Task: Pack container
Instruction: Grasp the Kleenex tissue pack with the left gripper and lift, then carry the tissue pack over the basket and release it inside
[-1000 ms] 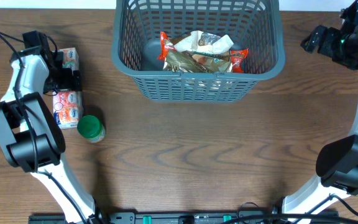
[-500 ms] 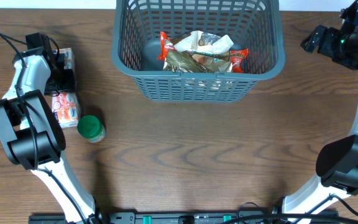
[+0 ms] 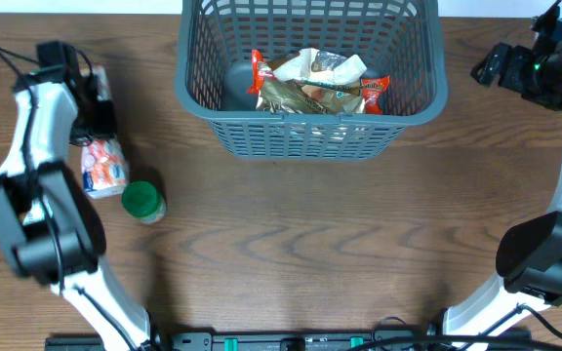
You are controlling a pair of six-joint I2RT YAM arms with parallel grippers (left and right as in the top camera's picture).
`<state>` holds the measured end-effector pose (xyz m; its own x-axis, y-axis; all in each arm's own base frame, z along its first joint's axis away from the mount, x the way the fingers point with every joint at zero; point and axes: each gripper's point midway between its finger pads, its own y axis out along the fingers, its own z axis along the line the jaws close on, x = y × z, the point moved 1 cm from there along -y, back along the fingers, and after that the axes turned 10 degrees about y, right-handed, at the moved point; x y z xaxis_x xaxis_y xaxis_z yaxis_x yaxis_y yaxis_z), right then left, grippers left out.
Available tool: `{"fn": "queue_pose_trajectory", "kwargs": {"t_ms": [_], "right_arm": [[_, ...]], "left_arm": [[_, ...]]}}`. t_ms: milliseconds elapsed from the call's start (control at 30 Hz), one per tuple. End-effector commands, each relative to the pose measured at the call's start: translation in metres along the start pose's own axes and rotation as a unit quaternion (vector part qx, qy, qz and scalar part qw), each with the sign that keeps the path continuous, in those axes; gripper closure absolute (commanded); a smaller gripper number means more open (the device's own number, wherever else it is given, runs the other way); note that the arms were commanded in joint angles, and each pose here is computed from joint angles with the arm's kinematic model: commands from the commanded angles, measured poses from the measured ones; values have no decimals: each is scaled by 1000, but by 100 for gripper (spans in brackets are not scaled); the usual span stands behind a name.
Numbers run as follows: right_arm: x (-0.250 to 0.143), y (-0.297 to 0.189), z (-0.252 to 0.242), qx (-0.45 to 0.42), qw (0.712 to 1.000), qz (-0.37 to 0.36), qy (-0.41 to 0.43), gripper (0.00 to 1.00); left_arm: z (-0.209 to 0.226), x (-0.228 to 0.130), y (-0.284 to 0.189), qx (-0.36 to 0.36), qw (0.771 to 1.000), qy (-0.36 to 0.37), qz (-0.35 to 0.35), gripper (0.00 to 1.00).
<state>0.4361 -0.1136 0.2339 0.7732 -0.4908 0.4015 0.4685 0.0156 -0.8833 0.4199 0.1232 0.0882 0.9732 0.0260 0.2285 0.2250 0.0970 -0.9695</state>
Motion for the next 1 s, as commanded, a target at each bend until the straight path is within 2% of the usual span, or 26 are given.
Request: {"fn": "queue_pose_trajectory", "kwargs": {"t_ms": [0, 133, 233, 300, 333, 400, 500, 600, 667, 733, 833, 900, 967], "right_arm": [[-2, 3, 1, -3, 1000, 5, -18, 1], [-3, 3, 0, -3, 999, 7, -32, 1], [-3, 3, 1, -3, 999, 6, -41, 1], [-3, 3, 1, -3, 999, 6, -44, 1], [-3, 3, 1, -3, 999, 6, -44, 1], [-3, 3, 1, -3, 999, 6, -44, 1], [-3, 3, 1, -3, 999, 6, -44, 1], [-4, 3, 0, -3, 999, 9, -44, 1], [-6, 3, 0, -4, 999, 13, -43, 1], [-8, 3, -1, -5, 999, 17, -42, 1], [-9, 3, -1, -5, 999, 19, -42, 1], [-9, 3, -1, -6, 999, 20, -42, 1], [-10, 3, -1, -6, 999, 22, -41, 1]], "left_arm": [[12, 30, -106, 27, 993, -34, -113, 94], [-2, 38, -187, 31, 983, -6, -183, 96], [-39, 48, -240, 17, 965, 82, -249, 95], [-71, 53, -269, 24, 941, 179, -288, 94], [-91, 56, -284, 29, 920, 240, -307, 94], [-133, 61, -308, 46, 864, 361, -348, 94], [-192, 68, -337, 80, 755, 507, -408, 94], [-245, 77, -361, 116, 649, 593, -462, 94], [-270, 84, -369, 124, 616, 605, -489, 94], [-289, 92, -366, 122, 602, 608, -503, 94], [-323, 98, -335, 78, 586, 634, -499, 94], [-340, 101, -308, 49, 584, 649, -485, 94], [-353, 107, -271, 29, 591, 663, -459, 94]]}}
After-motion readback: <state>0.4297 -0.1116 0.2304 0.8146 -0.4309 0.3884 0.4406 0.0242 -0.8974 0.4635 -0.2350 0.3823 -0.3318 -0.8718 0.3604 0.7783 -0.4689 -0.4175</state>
